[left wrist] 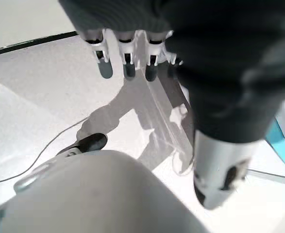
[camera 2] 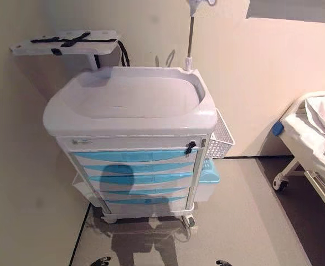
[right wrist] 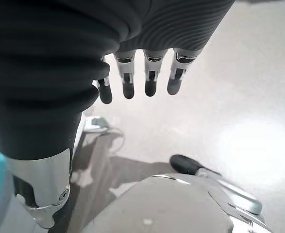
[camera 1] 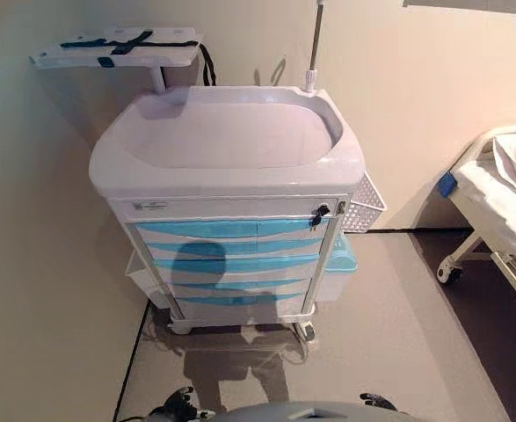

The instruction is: Open the drawer and pick up the medicine

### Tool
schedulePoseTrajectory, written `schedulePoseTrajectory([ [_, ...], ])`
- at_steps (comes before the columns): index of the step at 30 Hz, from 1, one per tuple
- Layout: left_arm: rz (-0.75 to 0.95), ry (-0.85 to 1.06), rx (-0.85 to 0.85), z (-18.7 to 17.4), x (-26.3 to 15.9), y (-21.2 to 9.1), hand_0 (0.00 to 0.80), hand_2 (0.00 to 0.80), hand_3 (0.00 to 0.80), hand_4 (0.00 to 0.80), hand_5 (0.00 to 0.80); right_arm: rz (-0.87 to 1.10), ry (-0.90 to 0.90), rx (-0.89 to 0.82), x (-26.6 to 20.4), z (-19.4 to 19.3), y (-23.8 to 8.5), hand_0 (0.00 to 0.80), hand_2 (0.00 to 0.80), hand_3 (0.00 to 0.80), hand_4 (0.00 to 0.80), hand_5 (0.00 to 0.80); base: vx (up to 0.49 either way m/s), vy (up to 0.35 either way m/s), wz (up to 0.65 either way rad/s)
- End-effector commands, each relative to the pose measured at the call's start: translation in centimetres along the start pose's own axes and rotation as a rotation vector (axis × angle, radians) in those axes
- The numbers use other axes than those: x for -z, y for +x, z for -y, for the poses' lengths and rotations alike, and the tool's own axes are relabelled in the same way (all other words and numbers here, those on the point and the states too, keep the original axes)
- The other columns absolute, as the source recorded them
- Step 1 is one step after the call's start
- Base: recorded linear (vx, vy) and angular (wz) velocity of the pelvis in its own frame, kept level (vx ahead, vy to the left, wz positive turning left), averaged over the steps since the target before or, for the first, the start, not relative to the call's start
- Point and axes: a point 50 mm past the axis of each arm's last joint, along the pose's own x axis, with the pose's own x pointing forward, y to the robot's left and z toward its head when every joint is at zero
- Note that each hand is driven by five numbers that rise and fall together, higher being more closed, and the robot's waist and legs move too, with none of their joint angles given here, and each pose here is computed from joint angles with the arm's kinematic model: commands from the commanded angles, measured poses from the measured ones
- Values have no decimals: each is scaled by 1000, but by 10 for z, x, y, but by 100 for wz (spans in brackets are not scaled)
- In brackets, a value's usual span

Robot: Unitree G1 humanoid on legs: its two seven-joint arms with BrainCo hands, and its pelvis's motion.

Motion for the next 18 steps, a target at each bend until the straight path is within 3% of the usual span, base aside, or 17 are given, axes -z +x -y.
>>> schedulePoseTrajectory([
  [1, 24, -52, 14, 8, -17, 5, 0, 0, 0, 0, 0, 5, -29, 25, -10, 8, 3, 0, 0, 0, 0, 0, 0, 0, 0],
  [18, 24, -101, 6, 9, -17, 5, 0, 0, 0, 0, 0, 10, -34, 29, -11, 8, 3, 0, 0, 0, 0, 0, 0, 0, 0],
])
